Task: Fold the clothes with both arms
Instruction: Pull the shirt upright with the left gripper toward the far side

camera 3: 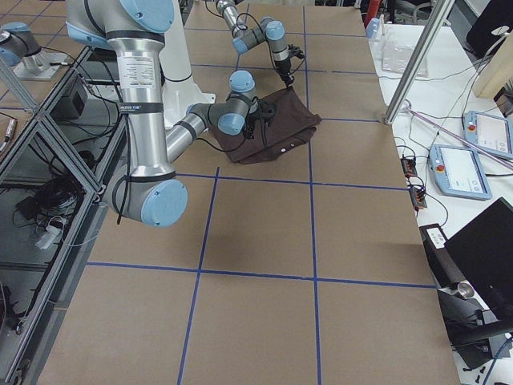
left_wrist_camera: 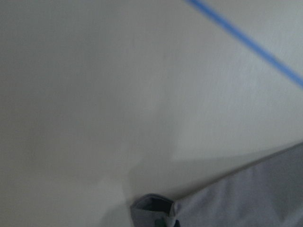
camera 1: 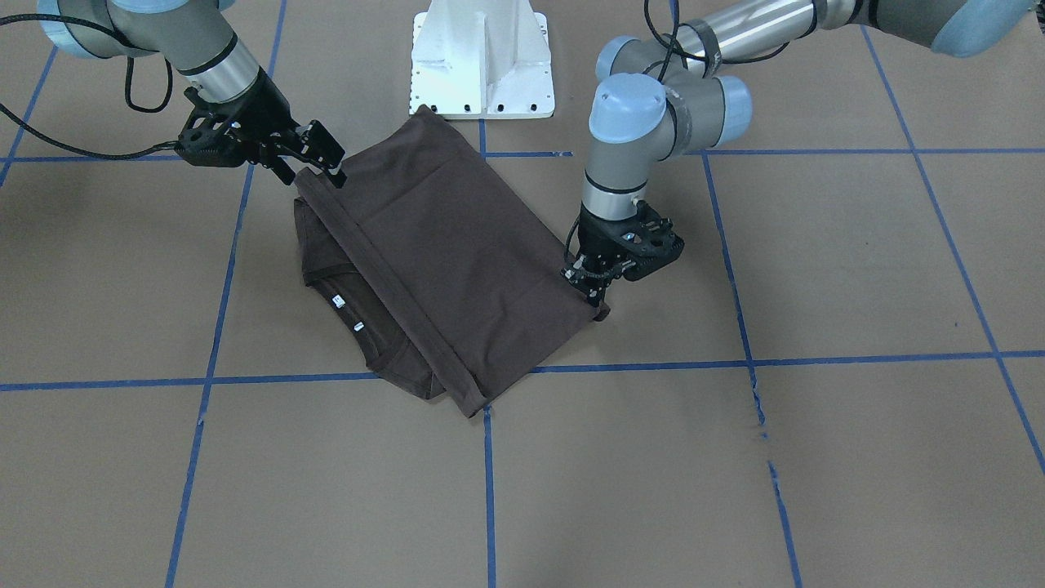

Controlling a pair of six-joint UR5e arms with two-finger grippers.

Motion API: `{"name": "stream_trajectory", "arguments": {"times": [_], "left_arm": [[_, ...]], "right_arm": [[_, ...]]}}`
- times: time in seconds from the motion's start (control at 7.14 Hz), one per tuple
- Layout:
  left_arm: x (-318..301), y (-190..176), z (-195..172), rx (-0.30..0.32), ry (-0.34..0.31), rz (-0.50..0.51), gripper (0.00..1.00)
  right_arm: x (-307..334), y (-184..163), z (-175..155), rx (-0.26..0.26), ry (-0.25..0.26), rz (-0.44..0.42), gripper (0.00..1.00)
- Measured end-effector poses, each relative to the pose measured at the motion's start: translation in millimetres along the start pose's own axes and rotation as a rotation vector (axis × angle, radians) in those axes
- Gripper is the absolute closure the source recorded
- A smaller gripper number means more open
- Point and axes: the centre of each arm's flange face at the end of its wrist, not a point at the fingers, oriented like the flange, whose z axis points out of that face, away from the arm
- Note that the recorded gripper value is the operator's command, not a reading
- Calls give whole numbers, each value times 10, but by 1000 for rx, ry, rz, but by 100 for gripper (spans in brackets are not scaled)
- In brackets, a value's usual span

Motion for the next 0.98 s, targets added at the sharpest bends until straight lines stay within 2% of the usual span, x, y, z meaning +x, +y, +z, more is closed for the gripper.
{"name": "stream_trajectory", "arguments": {"times": [0.28,0.56,0.7,0.84,0.98], "left_arm": [[318,-615,321,62,65,85,100],[831,-896,376,140,160,180,100],[1033,-932,401,173,193,221,1],[1114,-1021,536,220,226,279,0],[1039,-1197,589,246,210,309,0]], "right_arm": [[11,-22,-15,9,0,3,0],[11,-57,-26,18,-1,7,0],[8,-70,-26,21,0,9,0],[-6,-77,-21,23,0,10,0],[-20,-80,-24,25,-1,9,0]]}}
